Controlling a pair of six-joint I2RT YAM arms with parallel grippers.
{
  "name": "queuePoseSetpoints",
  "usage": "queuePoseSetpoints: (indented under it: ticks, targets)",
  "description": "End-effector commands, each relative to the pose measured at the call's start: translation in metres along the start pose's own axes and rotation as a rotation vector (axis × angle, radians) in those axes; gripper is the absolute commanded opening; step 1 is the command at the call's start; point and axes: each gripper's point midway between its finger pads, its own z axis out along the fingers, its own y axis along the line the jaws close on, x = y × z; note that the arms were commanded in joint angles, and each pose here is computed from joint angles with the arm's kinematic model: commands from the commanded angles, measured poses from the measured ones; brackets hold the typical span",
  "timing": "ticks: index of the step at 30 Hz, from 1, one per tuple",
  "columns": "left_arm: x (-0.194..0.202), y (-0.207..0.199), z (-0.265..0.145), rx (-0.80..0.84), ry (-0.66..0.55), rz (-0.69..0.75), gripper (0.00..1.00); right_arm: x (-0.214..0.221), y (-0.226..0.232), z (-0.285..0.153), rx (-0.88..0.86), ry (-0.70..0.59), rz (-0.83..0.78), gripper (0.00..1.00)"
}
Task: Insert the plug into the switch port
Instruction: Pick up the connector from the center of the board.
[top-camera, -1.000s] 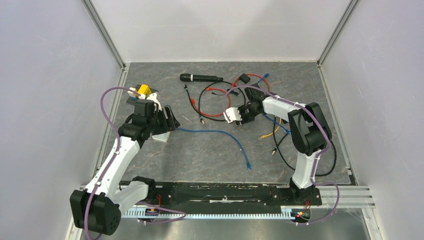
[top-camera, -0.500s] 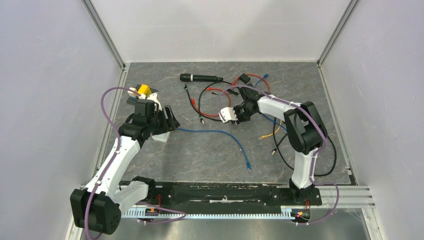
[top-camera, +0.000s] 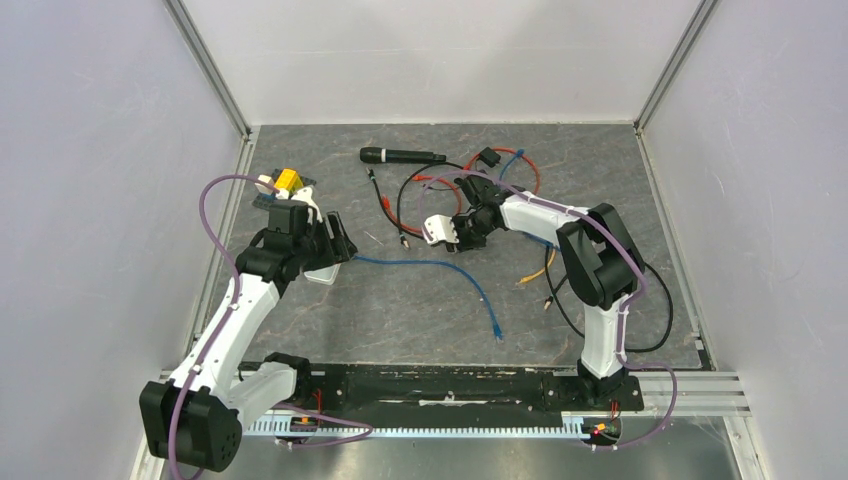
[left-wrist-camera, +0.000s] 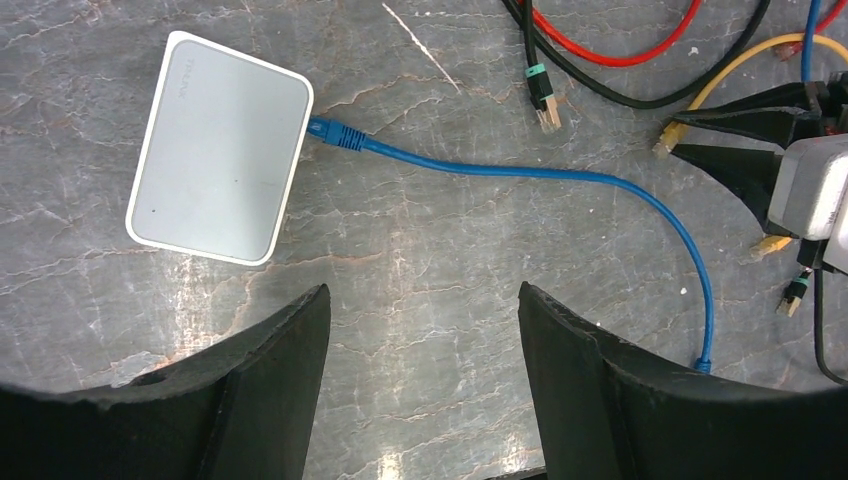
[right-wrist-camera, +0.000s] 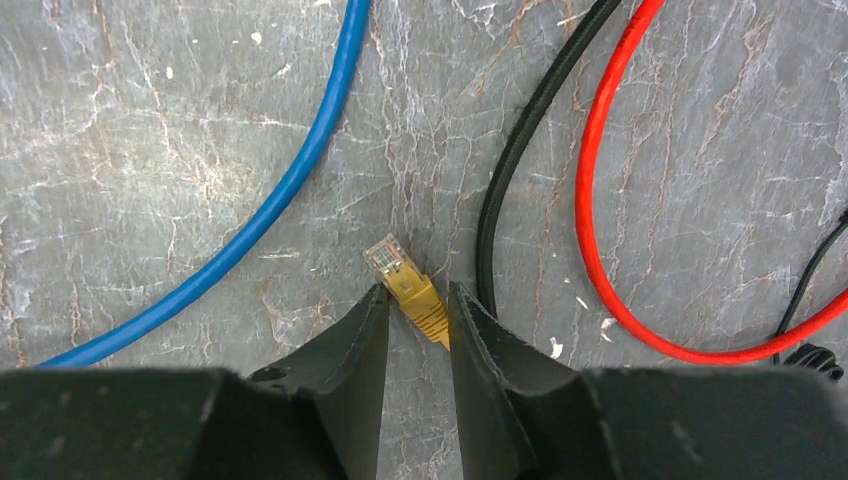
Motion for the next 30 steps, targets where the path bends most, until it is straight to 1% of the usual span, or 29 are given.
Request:
queuePoseSetpoints:
  ticks: [1,6,8,10,12,16,17,20,23,28,30]
  targets:
    - [-0.011,0.001,-0.005,-0.020,-0.050,0.008,0.74,0.038,0.042,0.012,-0.128,0.102,0.102,0.31]
    - [-0.012,0.006,-0.006,-0.047,-0.058,0.000,0.75,0.050,0.038,0.011,-0.125,0.111,0.070,0.32]
    - [-0.012,0.007,-0.006,-0.052,-0.061,0.000,0.75,0.053,0.037,0.012,-0.124,0.117,0.059,0.31]
    - [-0.012,0.008,-0.005,-0.060,-0.059,-0.003,0.75,0.058,0.041,0.016,-0.135,0.130,0.057,0.25]
    - [-0.012,0.010,-0.005,-0.075,-0.061,-0.012,0.75,0.060,0.043,0.018,-0.137,0.132,0.057,0.15]
    - [-0.011,0.008,-0.006,-0.069,-0.061,-0.059,0.74,0.042,0.034,0.011,-0.099,0.069,0.052,0.02]
    - [-0.009,0.003,-0.005,-0.038,-0.051,-0.064,0.74,0.034,0.027,0.006,-0.070,0.045,0.045,0.00]
    - [-0.002,-0.012,-0.006,0.054,-0.033,-0.092,0.73,0.013,0.005,-0.013,0.035,-0.009,0.022,0.00]
    - [0.001,-0.032,-0.008,0.167,-0.022,-0.120,0.72,-0.008,-0.015,-0.033,0.146,-0.063,0.033,0.00]
    - [-0.003,-0.058,-0.007,0.313,-0.017,-0.155,0.73,-0.047,-0.037,-0.062,0.291,-0.186,0.086,0.00]
    - [-0.006,-0.066,-0.006,0.353,-0.013,-0.162,0.73,-0.061,-0.037,-0.069,0.323,-0.228,0.091,0.00]
